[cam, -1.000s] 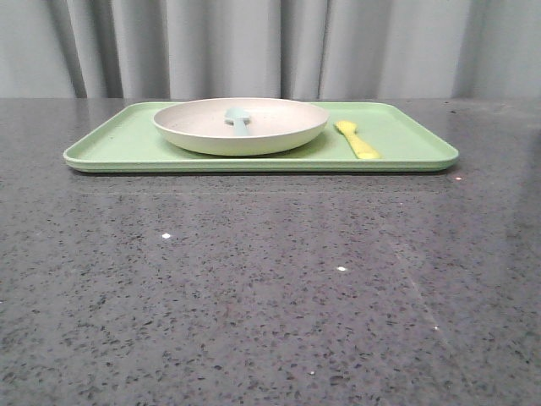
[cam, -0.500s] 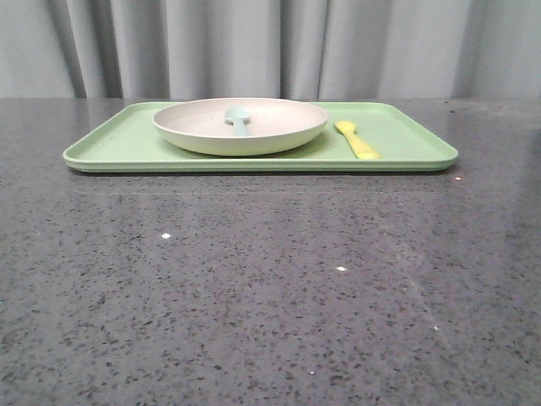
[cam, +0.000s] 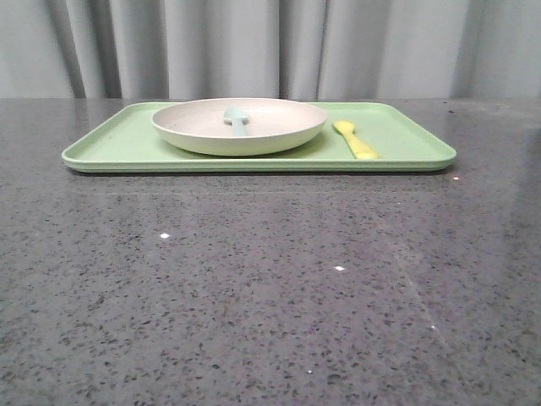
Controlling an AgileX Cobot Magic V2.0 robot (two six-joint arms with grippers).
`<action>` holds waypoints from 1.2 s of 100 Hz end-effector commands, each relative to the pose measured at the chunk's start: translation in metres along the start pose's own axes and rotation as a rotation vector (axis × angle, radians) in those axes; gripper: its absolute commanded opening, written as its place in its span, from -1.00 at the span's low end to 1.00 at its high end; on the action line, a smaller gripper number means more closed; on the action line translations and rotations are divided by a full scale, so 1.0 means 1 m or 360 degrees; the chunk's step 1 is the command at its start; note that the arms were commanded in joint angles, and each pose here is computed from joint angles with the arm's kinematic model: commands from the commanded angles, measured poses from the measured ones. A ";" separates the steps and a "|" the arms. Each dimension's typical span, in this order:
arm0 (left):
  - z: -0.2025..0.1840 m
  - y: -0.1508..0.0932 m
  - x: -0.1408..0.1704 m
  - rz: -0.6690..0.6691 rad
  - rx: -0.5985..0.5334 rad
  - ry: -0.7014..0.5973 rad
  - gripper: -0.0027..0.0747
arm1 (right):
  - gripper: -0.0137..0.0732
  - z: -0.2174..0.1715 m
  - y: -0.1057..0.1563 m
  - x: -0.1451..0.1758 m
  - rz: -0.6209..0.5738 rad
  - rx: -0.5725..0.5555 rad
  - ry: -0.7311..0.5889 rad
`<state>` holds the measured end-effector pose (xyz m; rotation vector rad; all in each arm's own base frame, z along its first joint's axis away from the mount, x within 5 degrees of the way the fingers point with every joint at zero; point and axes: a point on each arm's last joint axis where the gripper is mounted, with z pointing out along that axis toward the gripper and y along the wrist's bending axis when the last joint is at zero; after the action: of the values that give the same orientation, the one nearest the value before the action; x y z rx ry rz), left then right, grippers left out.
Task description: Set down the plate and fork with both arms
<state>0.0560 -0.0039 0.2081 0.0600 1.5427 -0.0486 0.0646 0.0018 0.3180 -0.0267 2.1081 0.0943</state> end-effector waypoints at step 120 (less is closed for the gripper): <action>-0.003 0.000 -0.004 -0.0034 0.0009 -0.0163 -0.98 | -0.96 0.051 -0.005 0.105 -0.0208 0.0079 -0.0912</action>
<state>0.0560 -0.0039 0.2085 0.0599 1.5384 -0.0487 0.0559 0.0027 0.1905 -0.1022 1.6716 -0.0164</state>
